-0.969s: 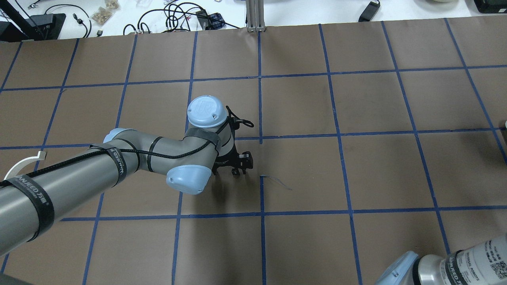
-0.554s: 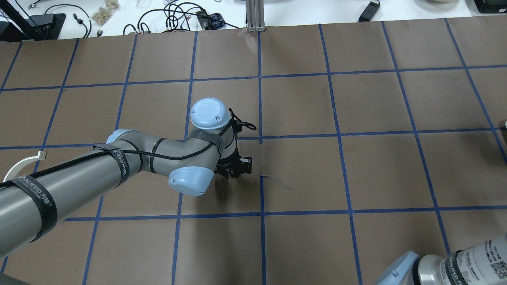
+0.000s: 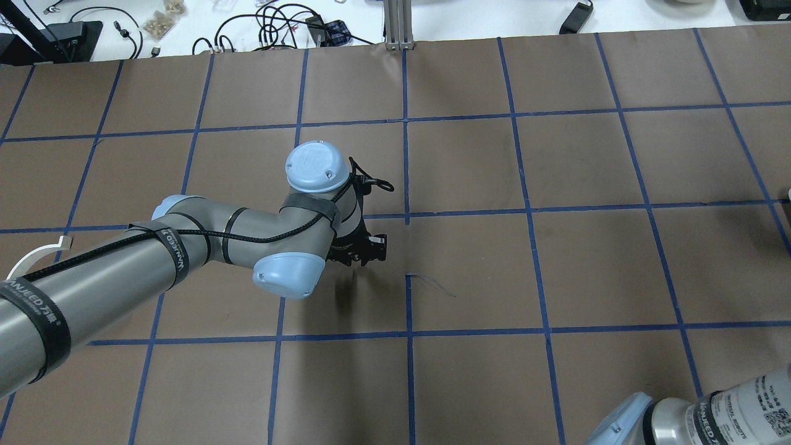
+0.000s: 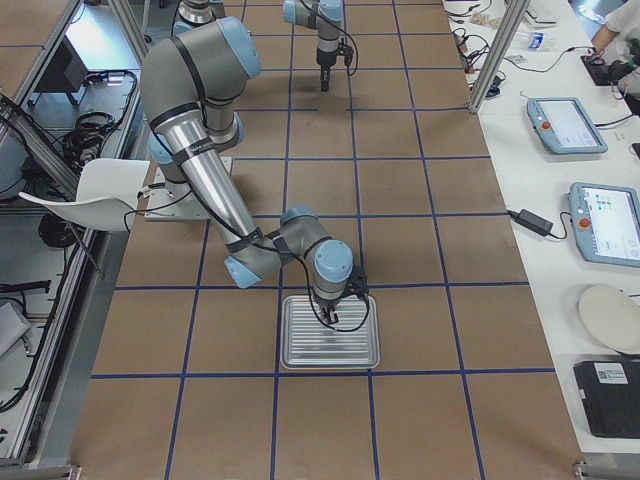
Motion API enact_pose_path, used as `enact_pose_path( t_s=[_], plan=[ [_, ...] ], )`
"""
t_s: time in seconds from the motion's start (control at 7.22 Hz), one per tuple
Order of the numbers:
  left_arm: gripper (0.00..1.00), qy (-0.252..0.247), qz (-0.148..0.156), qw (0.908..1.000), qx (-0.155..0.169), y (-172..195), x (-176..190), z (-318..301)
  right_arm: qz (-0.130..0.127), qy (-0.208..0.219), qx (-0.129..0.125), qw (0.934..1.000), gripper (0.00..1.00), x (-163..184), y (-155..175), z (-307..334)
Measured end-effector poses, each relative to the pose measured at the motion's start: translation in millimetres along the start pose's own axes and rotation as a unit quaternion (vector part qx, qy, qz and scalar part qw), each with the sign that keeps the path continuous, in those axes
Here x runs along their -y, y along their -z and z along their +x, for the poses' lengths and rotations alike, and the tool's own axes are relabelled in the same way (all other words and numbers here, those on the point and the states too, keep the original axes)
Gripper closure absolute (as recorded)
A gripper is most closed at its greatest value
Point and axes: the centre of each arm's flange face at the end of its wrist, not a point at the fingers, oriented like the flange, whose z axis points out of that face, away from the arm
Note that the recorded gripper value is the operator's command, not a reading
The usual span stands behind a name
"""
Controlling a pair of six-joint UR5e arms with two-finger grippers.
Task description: Place bearing gear from tray to pile
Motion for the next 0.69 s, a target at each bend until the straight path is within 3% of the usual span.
enact_pose_path(
  t_s=[0.28, 0.55, 0.69],
  plan=[
    [1.0, 0.027, 0.004, 0.9996, -0.001, 37.9, 41.4, -46.7, 0.004, -0.031, -0.018, 0.9994, 1.0, 20.0, 53.9, -27.5],
    [1.0, 0.03, -0.016, 0.9991, 0.024, 74.0, 76.8, -126.5, -0.011, -0.081, -0.009, 0.9966, 1.0, 65.6, 111.3, -106.1],
    [1.0, 0.007, -0.019, 0.9993, 0.033, 83.6, 86.5, -169.9, -0.02, -0.106, -0.005, 0.9942, 1.0, 95.3, 127.0, -162.3]
  ],
)
